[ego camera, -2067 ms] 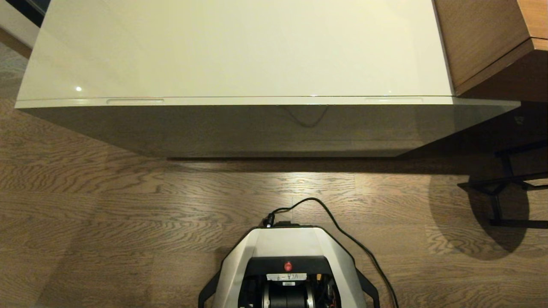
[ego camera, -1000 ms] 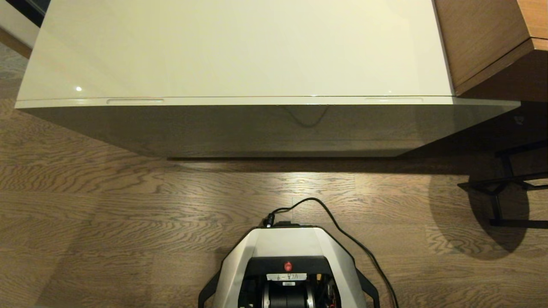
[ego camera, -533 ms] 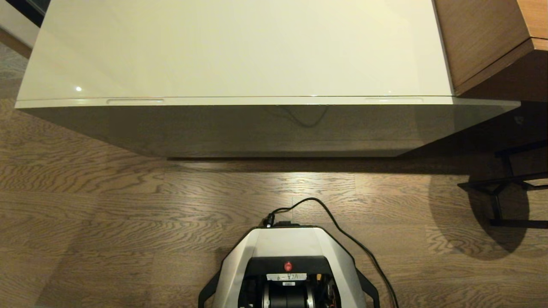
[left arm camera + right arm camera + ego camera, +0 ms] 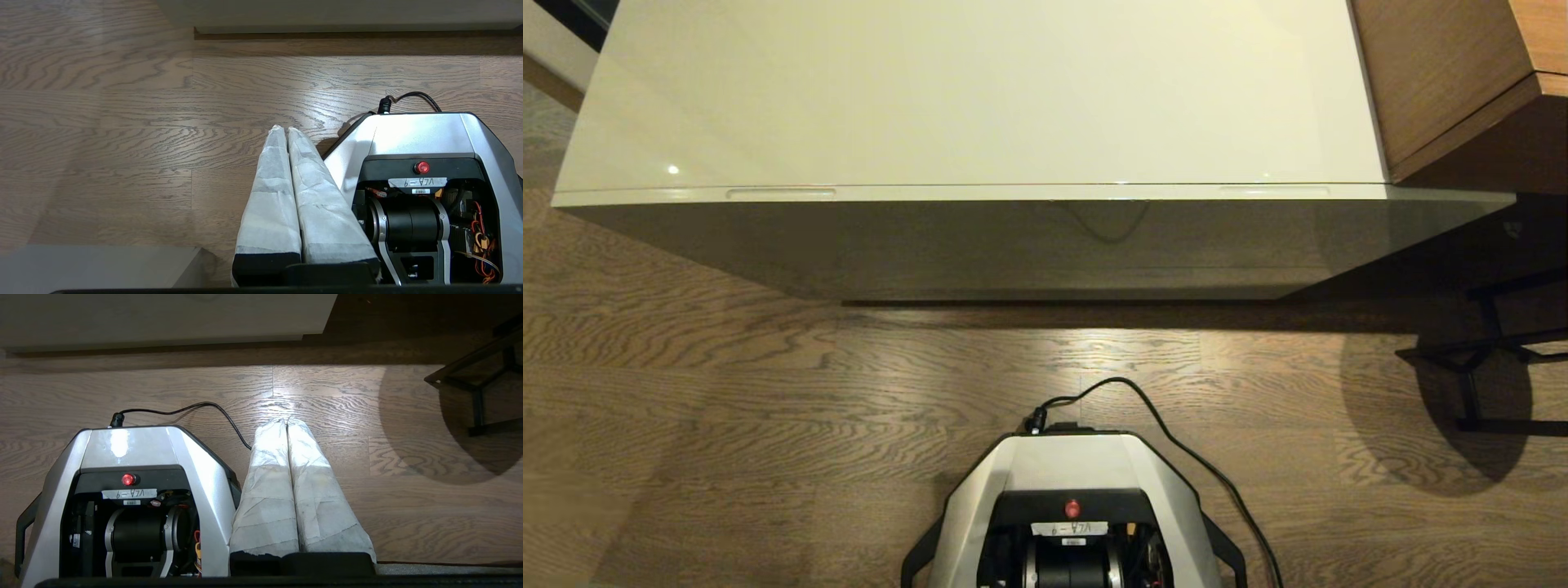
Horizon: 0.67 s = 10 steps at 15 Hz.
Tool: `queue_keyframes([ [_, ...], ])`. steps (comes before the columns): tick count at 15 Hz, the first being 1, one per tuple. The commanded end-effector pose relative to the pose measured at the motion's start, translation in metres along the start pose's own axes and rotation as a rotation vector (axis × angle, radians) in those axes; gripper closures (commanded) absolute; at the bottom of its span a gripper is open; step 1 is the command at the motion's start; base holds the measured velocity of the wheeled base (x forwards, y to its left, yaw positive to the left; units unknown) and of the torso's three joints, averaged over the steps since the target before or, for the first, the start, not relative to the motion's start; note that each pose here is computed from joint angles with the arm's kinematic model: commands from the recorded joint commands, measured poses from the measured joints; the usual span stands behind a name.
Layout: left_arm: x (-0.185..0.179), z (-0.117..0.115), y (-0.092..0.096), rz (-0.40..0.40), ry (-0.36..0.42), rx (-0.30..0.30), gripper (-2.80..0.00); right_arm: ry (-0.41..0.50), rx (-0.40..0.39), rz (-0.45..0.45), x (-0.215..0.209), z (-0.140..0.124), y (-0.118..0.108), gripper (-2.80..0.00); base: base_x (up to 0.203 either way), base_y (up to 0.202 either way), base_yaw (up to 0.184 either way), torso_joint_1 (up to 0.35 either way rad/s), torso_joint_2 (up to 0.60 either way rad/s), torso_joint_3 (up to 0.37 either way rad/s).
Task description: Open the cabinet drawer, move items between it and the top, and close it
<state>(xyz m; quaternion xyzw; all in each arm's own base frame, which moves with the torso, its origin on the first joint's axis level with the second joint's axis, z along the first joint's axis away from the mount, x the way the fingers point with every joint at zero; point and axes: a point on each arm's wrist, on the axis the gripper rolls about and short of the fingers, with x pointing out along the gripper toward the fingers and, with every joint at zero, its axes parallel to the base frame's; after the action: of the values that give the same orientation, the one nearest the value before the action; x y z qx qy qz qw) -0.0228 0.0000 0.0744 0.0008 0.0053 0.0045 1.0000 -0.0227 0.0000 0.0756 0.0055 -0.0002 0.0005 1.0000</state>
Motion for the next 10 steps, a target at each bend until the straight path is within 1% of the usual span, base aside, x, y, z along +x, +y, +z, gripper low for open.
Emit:
queue_keyframes([
  [1, 0.0001, 0.0, 0.0, 0.0, 0.002, 0.0, 0.0, 0.002, 0.0, 0.0, 0.0002, -0.0004, 0.0, 0.0, 0.0, 0.0, 0.0, 0.0, 0.0, 0.0],
  [10, 0.0001, 0.0, 0.0, 0.002, 0.002, 0.0, 0.0, 0.002, 0.001, 0.0, 0.0002, -0.0004, 0.0, 0.0, 0.0, 0.0, 0.0, 0.0, 0.0, 0.0],
])
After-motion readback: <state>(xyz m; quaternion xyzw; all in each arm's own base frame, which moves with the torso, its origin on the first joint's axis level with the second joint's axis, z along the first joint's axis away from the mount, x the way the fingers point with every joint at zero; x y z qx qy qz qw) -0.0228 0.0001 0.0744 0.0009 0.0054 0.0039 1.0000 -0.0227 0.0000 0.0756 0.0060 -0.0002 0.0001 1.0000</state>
